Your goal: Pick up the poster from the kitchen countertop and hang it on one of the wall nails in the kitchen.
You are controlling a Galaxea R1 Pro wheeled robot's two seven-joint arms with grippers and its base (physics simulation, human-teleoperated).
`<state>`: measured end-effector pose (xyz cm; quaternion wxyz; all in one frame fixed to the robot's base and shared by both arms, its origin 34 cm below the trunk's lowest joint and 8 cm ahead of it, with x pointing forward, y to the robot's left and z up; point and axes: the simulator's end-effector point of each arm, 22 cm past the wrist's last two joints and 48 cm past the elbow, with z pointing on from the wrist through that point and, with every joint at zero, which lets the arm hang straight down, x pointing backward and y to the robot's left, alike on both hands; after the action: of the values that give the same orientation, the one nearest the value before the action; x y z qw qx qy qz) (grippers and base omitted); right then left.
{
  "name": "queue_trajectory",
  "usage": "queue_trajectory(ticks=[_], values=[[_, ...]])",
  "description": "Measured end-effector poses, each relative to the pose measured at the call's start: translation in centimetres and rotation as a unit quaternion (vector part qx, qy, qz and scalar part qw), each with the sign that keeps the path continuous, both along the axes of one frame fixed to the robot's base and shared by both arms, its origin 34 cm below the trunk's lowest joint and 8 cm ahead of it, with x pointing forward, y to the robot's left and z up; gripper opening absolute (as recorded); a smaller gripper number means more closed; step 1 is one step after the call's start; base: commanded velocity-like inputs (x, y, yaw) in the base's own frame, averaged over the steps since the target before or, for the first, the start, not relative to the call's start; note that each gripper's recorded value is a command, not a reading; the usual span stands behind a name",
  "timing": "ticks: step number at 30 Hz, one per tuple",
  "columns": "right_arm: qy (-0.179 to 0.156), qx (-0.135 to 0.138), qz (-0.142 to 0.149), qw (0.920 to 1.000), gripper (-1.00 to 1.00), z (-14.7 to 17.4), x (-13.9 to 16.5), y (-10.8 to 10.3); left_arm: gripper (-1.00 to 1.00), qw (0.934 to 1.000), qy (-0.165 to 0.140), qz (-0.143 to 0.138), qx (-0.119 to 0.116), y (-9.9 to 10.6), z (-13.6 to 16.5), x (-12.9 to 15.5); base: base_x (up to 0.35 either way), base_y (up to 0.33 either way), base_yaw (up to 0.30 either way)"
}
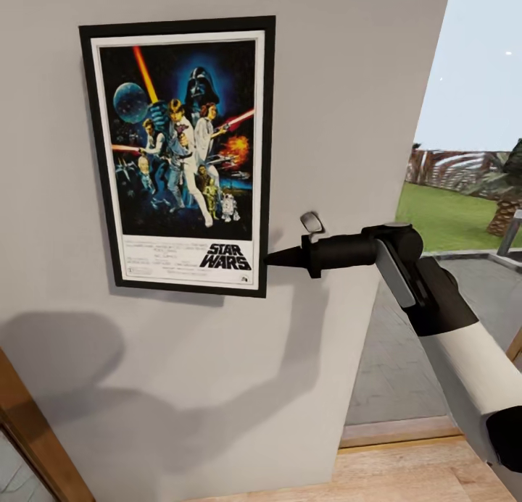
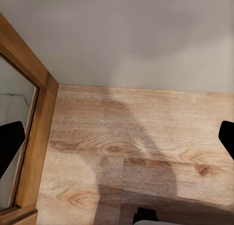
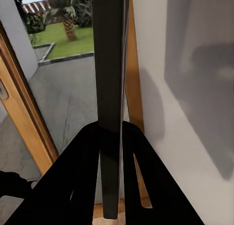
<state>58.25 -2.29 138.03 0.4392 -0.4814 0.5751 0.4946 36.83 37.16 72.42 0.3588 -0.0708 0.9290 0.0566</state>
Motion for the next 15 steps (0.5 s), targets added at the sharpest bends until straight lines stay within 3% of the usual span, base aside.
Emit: queue_trajectory(ticks=[15], values=[[0.009, -0.002, 0.0, 1.0, -1.0, -1.2, -0.2, 0.1, 1.0, 1.0, 0.0, 0.0, 0.0, 0.0, 0.0, 0.0, 0.0, 0.0, 0.0]])
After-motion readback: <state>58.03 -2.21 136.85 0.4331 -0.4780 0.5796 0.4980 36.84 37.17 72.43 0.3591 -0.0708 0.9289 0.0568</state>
